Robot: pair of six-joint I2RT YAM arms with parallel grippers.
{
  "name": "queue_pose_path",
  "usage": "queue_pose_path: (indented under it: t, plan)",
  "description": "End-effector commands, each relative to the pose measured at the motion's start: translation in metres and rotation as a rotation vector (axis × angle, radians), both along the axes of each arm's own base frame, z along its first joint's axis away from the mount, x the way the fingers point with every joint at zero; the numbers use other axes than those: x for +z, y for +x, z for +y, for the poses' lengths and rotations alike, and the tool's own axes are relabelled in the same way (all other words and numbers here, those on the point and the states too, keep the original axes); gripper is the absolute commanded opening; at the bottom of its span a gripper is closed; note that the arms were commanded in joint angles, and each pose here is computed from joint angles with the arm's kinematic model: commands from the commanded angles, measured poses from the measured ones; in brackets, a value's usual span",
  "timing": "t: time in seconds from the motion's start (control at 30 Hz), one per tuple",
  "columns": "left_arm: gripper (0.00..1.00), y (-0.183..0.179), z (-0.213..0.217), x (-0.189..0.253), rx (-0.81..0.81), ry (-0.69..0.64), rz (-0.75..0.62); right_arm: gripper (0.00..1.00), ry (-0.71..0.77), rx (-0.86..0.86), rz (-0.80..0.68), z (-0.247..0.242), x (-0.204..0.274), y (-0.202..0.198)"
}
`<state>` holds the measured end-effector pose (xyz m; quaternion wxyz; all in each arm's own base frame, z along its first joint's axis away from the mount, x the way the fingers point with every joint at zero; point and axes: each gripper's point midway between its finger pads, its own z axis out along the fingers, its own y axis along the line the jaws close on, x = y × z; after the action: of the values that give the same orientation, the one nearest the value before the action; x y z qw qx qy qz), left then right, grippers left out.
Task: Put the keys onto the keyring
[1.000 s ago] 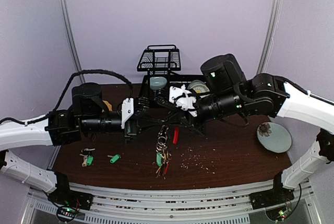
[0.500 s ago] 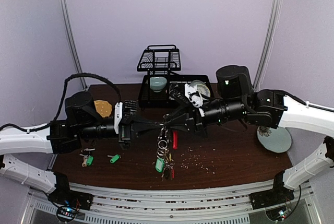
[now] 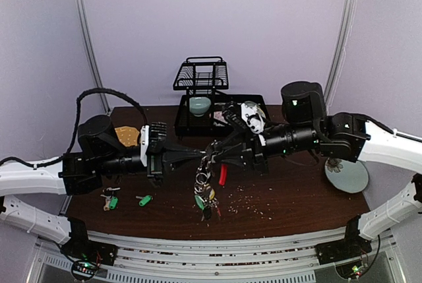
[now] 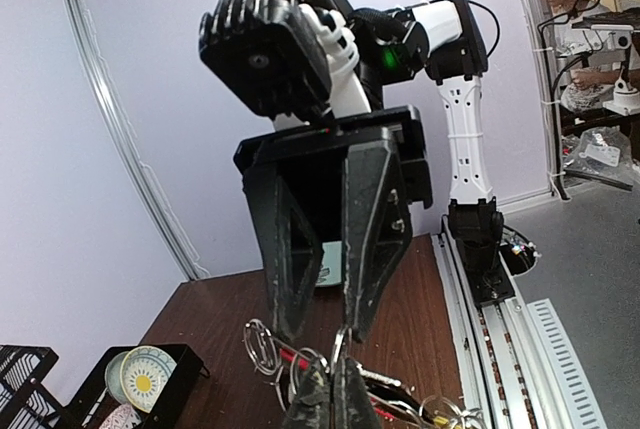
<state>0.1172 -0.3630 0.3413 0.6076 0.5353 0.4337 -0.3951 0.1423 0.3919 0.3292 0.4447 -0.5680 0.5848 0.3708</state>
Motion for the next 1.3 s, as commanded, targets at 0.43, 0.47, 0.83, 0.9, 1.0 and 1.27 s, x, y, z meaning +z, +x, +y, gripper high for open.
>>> queue_pose_path:
  t: [0.43, 0.47, 0.83, 0.9, 1.0, 1.27]
  plan:
    - [0.0, -0.009, 0.007, 0.035, -0.037, -0.144, -0.037, 0.18, 0.1, 0.076, 0.038, 0.015, 0.017, -0.006]
    - [0.0, -0.01, 0.006, 0.035, -0.042, -0.146, -0.036, 0.17, 0.1, 0.078, 0.042, 0.016, 0.016, -0.006]
    - [0.0, -0.02, 0.017, 0.062, -0.098, -0.347, -0.033, 0.0, 0.094, 0.112, 0.054, 0.027, 0.011, -0.009]
    - [0.0, -0.021, 0.019, 0.067, -0.103, -0.383, -0.035, 0.01, 0.097, 0.121, 0.054, 0.029, 0.012, -0.012]
    - [0.0, -0.02, 0.019, 0.071, -0.108, -0.415, -0.03, 0.06, 0.128, 0.129, 0.043, 0.033, 0.018, -0.015]
    - [0.0, -0.012, 0.018, 0.068, -0.066, -0.412, -0.02, 0.22, 0.18, 0.01, -0.014, 0.02, 0.036, -0.004]
